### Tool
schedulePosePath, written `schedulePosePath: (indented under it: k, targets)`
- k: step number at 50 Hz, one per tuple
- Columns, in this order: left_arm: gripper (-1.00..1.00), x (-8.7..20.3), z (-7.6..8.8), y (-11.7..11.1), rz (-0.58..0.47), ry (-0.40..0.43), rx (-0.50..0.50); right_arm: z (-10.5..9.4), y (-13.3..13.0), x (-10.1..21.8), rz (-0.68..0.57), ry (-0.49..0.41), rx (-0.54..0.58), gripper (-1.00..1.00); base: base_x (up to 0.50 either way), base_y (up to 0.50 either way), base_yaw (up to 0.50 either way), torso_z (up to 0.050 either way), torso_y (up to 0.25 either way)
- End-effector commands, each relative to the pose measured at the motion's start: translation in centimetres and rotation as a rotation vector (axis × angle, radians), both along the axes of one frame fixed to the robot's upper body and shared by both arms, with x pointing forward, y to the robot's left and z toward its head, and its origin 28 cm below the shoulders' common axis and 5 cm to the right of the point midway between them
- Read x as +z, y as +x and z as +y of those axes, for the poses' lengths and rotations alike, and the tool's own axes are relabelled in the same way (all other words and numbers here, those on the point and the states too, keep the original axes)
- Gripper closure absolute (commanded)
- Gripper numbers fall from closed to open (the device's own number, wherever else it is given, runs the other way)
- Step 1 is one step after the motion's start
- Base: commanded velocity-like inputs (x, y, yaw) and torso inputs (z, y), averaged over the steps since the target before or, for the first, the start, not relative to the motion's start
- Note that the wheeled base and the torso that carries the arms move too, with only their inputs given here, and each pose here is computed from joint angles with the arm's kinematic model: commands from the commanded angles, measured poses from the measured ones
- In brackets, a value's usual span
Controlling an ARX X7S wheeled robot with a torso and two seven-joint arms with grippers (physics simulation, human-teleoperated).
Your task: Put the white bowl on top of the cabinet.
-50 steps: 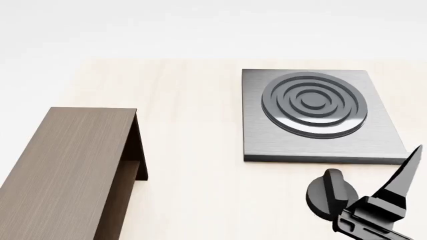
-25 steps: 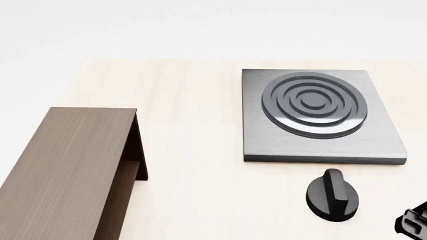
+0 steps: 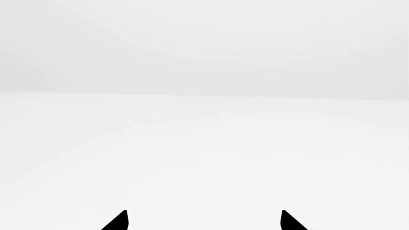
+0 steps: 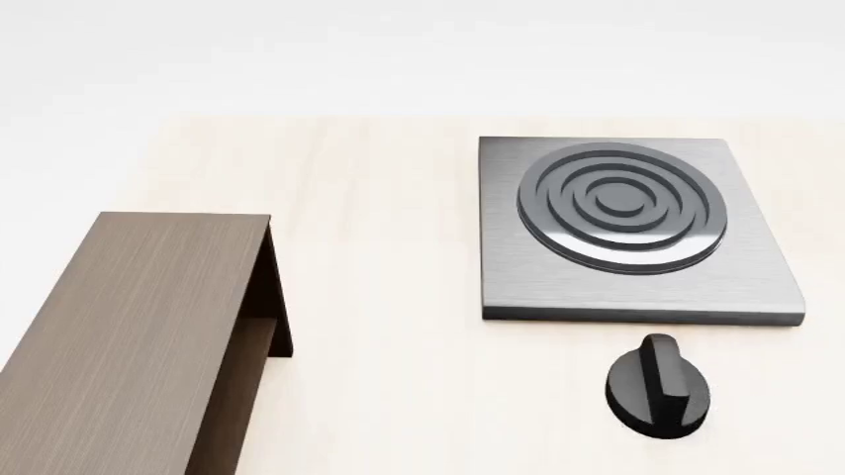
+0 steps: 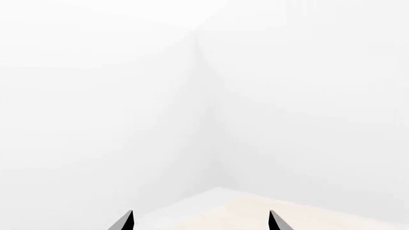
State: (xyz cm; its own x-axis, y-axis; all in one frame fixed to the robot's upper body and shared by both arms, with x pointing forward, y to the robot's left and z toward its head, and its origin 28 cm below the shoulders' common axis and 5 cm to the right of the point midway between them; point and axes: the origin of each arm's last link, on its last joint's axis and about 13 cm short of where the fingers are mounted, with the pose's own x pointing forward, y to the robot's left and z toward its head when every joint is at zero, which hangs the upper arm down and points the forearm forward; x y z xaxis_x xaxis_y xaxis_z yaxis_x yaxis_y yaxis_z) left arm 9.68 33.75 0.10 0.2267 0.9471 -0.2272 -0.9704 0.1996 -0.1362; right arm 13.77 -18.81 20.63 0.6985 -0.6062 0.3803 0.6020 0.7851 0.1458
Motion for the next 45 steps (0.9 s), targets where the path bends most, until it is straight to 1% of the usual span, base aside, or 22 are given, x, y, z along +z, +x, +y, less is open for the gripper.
schedulePosePath:
  k: [1,4,8,10,16,27,35,37,39,45]
  targets:
    - [-1.0,-0.2,0.0,-0.3,-0.01,0.005,-0.002,-1.1,-0.2,0.9,0.025,0.028,-0.113,-1.0,0.0,0.0,0.0,0.0,0.0]
    - [-1.0,-0.2,0.0,-0.3,-0.009,0.005,-0.002,-1.5,0.0,1.0,0.043,0.075,-0.147,-1.0,0.0,0.0,0.0,0.0,0.0]
    - [-1.0,-0.2,0.0,-0.3,-0.008,0.005,-0.002,-1.9,0.3,1.4,0.072,0.09,-0.208,-1.0,0.0,0.0,0.0,0.0,0.0]
    - [-1.0,-0.2,0.0,-0.3,-0.008,0.005,-0.002,-2.0,0.3,1.7,0.07,0.087,-0.213,-1.0,0.0,0.0,0.0,0.0,0.0]
    - [-1.0,-0.2,0.0,-0.3,-0.008,0.003,-0.001,-2.3,0.6,2.1,0.103,0.112,-0.221,-1.0,0.0,0.0,0.0,0.0,0.0]
    - [-1.0,-0.3,0.0,-0.3,-0.007,0.002,0.001,-2.8,1.1,3.1,0.123,0.159,-0.224,-1.0,0.0,0.0,0.0,0.0,0.0]
    - [-1.0,-0.3,0.1,-0.3,-0.007,0.002,0.003,-3.4,1.4,3.3,0.162,0.242,-0.277,-1.0,0.0,0.0,0.0,0.0,0.0]
    - [-1.0,-0.3,0.1,-0.3,-0.007,0.002,0.003,-3.5,1.4,3.4,0.169,0.248,-0.282,-1.0,0.0,0.0,0.0,0.0,0.0]
    - [-1.0,-0.3,0.1,-0.3,-0.006,0.002,0.002,-3.6,1.4,3.5,0.182,0.25,-0.317,-1.0,0.0,0.0,0.0,0.0,0.0]
    - [-1.0,-0.3,0.0,-0.4,-0.006,0.002,0.003,-3.6,1.6,3.7,0.208,0.27,-0.32,-1.0,0.0,0.0,0.0,0.0,0.0]
